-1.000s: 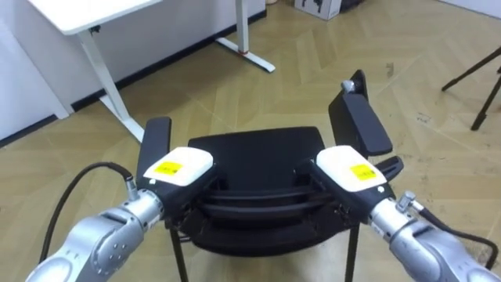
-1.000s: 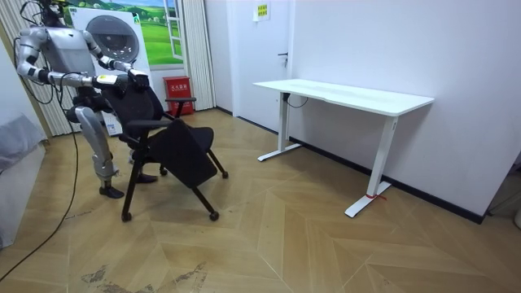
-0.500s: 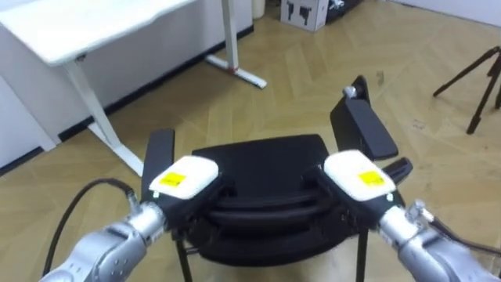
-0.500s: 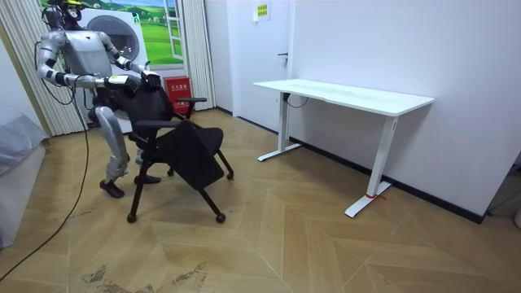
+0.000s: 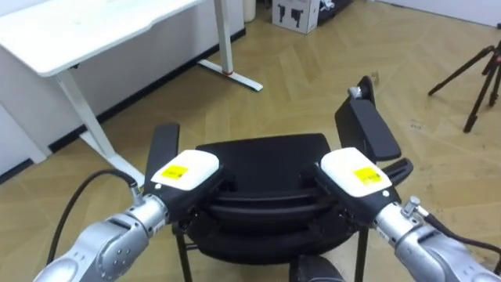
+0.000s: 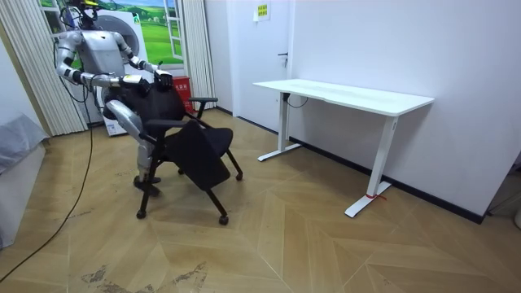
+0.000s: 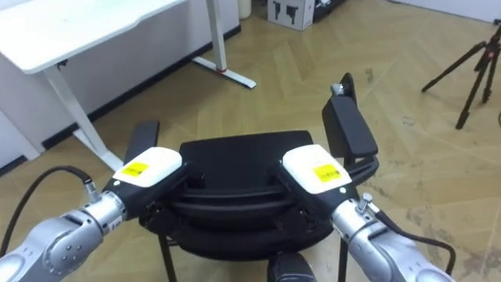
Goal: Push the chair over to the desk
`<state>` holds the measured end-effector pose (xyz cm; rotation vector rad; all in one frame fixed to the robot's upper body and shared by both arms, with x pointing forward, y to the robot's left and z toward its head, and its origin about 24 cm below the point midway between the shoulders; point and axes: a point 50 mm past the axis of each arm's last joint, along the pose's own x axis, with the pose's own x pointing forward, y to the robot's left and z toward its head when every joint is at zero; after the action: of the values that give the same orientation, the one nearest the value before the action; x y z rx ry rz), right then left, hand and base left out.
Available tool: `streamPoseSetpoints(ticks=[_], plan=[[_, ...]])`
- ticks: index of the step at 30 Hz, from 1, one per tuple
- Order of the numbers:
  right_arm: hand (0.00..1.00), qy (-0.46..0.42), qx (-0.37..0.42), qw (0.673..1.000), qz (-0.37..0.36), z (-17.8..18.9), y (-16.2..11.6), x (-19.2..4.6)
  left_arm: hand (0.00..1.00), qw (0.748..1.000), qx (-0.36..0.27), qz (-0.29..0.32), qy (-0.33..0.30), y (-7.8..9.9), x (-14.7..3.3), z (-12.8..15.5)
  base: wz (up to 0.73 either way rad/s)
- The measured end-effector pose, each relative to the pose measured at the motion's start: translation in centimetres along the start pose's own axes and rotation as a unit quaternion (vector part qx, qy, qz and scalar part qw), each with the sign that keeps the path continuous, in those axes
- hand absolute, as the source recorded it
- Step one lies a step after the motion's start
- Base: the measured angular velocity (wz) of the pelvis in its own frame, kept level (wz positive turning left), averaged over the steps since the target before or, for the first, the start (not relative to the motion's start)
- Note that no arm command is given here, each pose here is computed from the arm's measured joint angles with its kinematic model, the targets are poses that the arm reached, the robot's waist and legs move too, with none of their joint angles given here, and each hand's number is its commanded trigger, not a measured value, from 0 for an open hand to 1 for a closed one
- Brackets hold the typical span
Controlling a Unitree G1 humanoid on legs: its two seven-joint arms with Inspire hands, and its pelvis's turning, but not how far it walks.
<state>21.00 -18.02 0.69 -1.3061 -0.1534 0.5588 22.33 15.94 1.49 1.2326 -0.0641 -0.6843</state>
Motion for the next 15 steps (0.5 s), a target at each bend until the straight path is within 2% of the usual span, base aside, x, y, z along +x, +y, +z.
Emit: streamPoseSetpoints(ticks=[5,15], plan=[[1.00,0.007,0.000,1.000,-0.015,0.26,0.04,-0.78,1.00,1.000,0.006,0.006,-0.007,0.27,-0.05,0.25,0.28],[1.00,0.009,0.004,1.000,-0.014,0.26,0.12,-0.43,1.00,1.000,0.016,0.010,-0.011,0.69,-0.19,0.42,0.00]])
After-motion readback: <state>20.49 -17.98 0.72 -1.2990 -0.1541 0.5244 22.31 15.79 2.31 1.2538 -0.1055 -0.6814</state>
